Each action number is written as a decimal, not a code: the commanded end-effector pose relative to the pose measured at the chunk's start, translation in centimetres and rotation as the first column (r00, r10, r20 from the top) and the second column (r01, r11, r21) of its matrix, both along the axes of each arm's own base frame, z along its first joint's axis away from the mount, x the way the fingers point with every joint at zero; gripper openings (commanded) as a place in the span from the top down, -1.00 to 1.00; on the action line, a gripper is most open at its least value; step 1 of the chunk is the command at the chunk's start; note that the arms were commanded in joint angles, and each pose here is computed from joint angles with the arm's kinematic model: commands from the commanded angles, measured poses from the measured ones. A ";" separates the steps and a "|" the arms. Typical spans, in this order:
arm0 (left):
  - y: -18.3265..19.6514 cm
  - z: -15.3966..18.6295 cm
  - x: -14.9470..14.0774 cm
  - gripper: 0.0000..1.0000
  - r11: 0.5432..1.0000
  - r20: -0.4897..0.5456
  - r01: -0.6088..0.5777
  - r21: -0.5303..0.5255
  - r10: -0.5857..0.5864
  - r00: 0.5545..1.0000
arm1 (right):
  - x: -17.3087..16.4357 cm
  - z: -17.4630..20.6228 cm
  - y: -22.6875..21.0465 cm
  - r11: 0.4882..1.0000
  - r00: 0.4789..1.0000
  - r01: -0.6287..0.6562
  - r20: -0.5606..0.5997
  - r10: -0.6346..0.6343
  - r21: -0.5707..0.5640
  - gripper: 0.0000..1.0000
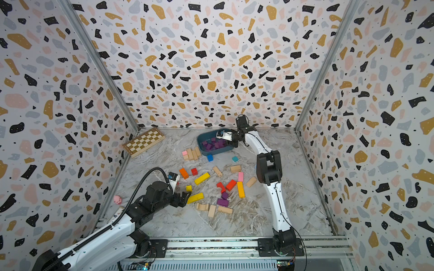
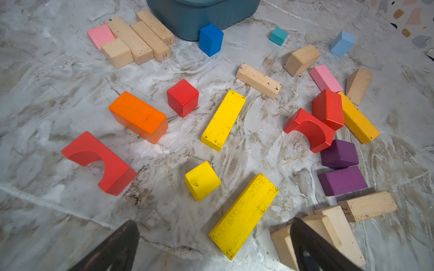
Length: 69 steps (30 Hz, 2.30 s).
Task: Pick purple bricks into the storage bin
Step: Place the building block in the storage box, then pick up the building block from the center of the board.
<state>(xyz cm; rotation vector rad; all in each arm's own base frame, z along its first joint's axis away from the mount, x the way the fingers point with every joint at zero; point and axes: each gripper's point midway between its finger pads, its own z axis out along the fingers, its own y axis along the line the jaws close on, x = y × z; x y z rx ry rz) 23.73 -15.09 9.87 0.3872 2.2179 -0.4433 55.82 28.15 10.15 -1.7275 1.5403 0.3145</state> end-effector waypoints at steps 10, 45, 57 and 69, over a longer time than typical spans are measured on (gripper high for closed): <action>-0.2 1.2 0.5 -0.98 1.000 0.051 -0.003 -0.026 0.004 0.999 | -0.8 9.2 1.1 0.997 0.989 0.044 0.138 -0.052 0.065 -0.99; 0.0 1.7 0.1 -0.98 0.999 0.074 0.000 -0.048 0.003 0.997 | -26.5 2.9 -1.7 0.855 0.803 0.513 -0.395 -0.447 0.075 -0.99; -0.2 1.3 0.2 -0.98 0.999 0.055 0.005 -0.040 -0.003 0.998 | -34.0 -1.2 -2.8 0.816 0.711 0.577 -0.484 -0.510 -0.013 -0.87; -0.2 1.3 0.4 -0.98 0.999 0.055 -0.001 -0.036 0.003 0.998 | -34.6 -3.2 -2.0 0.802 0.662 0.590 -0.515 -0.545 -0.091 -0.49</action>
